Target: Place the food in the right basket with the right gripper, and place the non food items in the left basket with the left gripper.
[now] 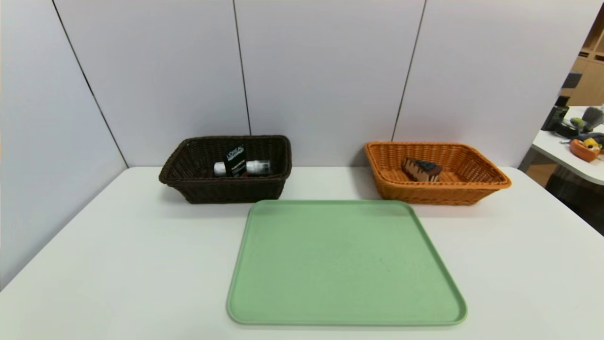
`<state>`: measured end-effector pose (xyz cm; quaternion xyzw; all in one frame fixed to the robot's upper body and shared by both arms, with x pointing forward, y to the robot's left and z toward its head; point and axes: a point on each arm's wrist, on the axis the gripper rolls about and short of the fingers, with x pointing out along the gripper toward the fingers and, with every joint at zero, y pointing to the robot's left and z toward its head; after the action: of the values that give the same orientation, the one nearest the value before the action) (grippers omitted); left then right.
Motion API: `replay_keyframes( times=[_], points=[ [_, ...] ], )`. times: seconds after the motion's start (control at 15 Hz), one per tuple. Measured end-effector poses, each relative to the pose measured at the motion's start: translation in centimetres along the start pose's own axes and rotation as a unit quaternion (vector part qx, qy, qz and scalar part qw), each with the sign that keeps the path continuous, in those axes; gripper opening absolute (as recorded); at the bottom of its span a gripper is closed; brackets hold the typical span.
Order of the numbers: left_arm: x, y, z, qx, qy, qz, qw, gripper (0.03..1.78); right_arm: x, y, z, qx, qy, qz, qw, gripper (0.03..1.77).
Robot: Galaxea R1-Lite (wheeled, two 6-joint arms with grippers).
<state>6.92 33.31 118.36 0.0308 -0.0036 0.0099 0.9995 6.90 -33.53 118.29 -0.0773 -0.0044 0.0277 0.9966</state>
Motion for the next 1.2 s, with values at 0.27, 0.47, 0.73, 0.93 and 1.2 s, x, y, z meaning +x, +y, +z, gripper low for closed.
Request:
replay_keyframes(
  times=[0.27,0.47,0.73,0.93,1.2],
  points=[
    [0.00,0.02,0.00,-0.013,0.000,0.004,0.9999,1.69,0.00,0.00,-0.05,0.020,0.003,-0.001,0.9998,1.70],
    [0.00,0.06,0.01,-0.038,-0.001,0.013,0.9992,1.69,-0.01,-0.04,0.00,0.043,0.001,-0.008,0.9990,1.70],
    [0.00,0.07,0.06,-0.052,-0.003,0.015,0.9985,1.69,0.00,-0.08,0.00,0.066,0.001,-0.015,0.9977,1.70],
    [0.00,0.07,0.06,-0.062,-0.003,0.015,0.9980,1.69,0.00,-0.12,-0.02,0.077,0.002,-0.025,0.9967,1.70],
    [0.00,0.07,0.03,-0.062,-0.002,0.015,0.9979,1.69,0.00,-0.12,-0.02,0.077,0.002,-0.025,0.9967,1.70]
  ],
)
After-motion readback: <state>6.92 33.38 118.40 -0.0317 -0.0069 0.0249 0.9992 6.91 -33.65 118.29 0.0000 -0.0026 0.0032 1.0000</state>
